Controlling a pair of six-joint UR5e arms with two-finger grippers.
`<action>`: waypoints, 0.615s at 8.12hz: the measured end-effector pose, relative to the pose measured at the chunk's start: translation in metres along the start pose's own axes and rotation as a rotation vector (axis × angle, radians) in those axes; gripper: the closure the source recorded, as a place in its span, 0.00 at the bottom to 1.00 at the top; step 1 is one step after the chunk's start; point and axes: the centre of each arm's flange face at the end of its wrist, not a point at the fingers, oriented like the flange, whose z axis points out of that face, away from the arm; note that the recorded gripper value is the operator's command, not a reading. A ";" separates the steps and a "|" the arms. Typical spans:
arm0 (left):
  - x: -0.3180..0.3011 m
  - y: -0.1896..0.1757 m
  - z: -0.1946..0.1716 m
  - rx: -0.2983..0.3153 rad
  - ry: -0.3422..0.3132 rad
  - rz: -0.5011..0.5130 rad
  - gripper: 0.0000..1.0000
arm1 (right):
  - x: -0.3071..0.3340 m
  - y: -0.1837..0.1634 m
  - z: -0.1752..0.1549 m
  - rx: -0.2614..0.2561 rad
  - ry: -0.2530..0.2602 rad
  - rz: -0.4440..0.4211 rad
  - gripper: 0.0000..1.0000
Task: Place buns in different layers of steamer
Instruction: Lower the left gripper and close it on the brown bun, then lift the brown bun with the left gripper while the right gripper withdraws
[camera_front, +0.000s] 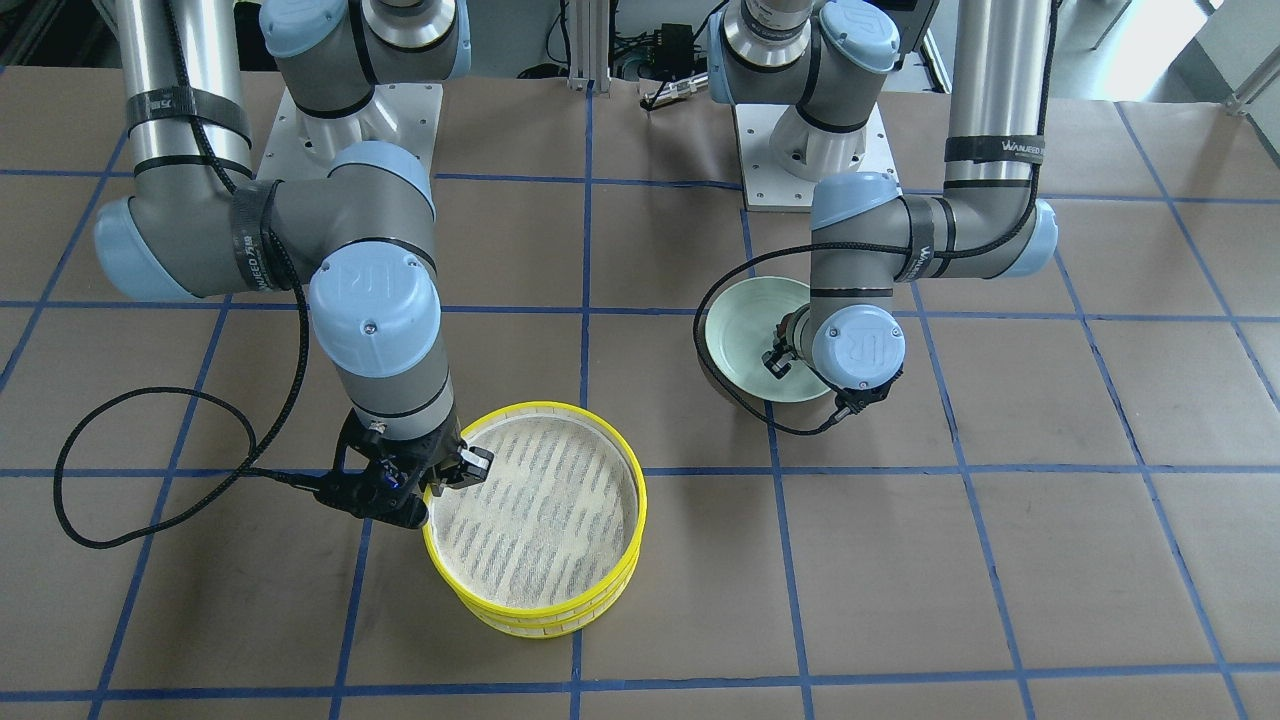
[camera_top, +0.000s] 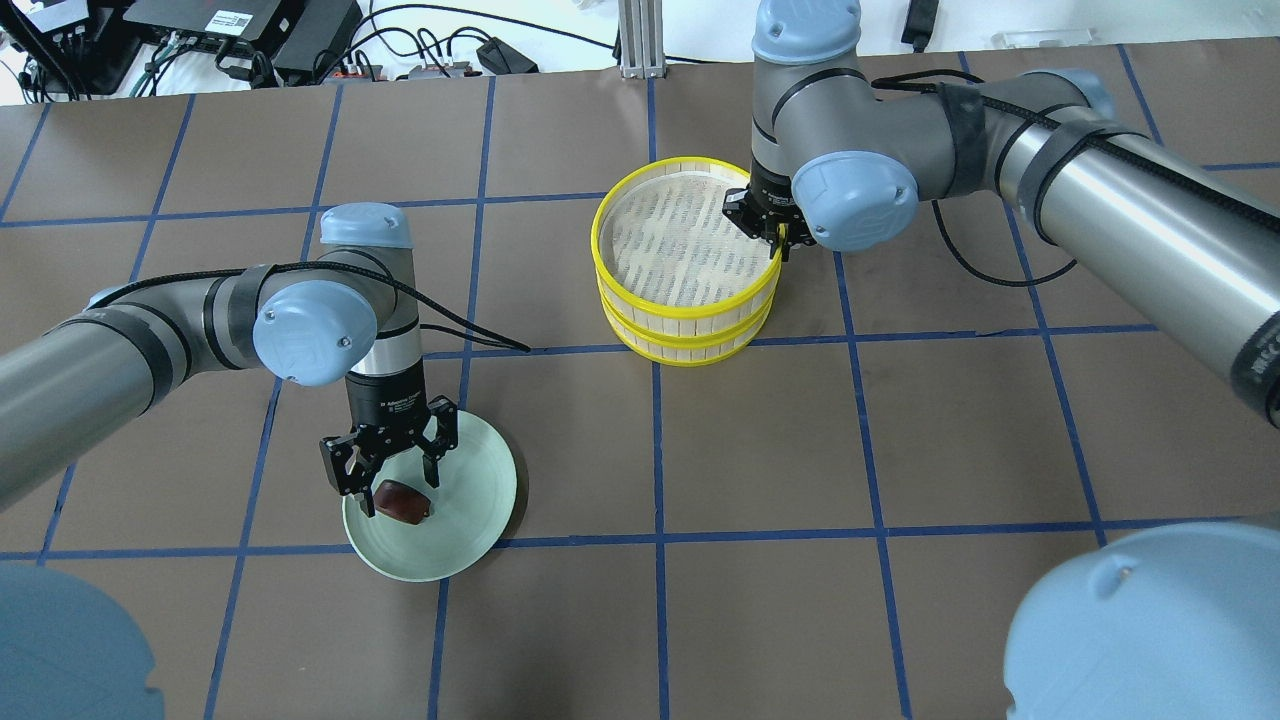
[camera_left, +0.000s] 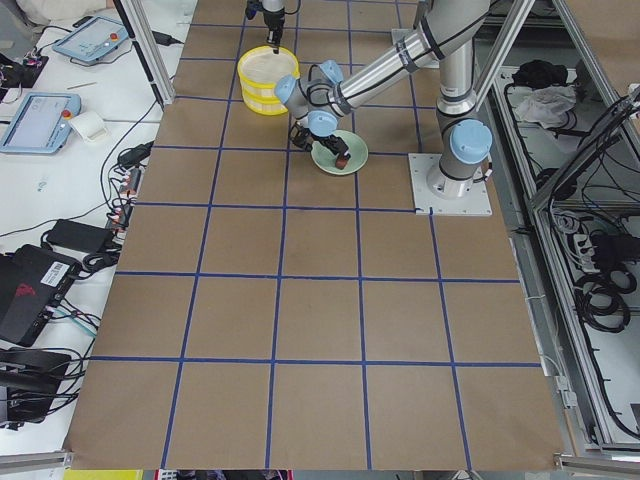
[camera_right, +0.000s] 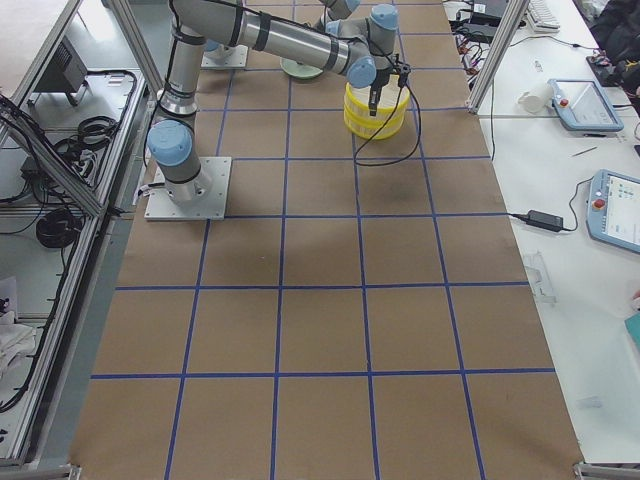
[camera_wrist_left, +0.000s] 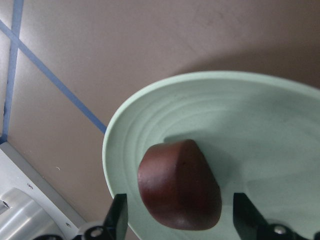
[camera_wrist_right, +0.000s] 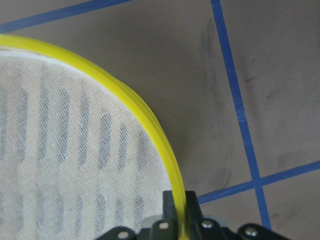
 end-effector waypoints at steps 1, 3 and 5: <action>0.000 -0.001 0.000 0.000 0.000 -0.001 0.95 | 0.000 0.000 0.000 0.002 0.000 -0.004 0.22; 0.001 -0.002 -0.005 0.006 0.009 -0.002 1.00 | 0.000 0.000 -0.002 0.008 -0.003 -0.012 0.08; 0.003 -0.006 -0.018 0.026 0.035 -0.004 1.00 | 0.002 -0.003 -0.020 0.040 -0.017 -0.029 0.07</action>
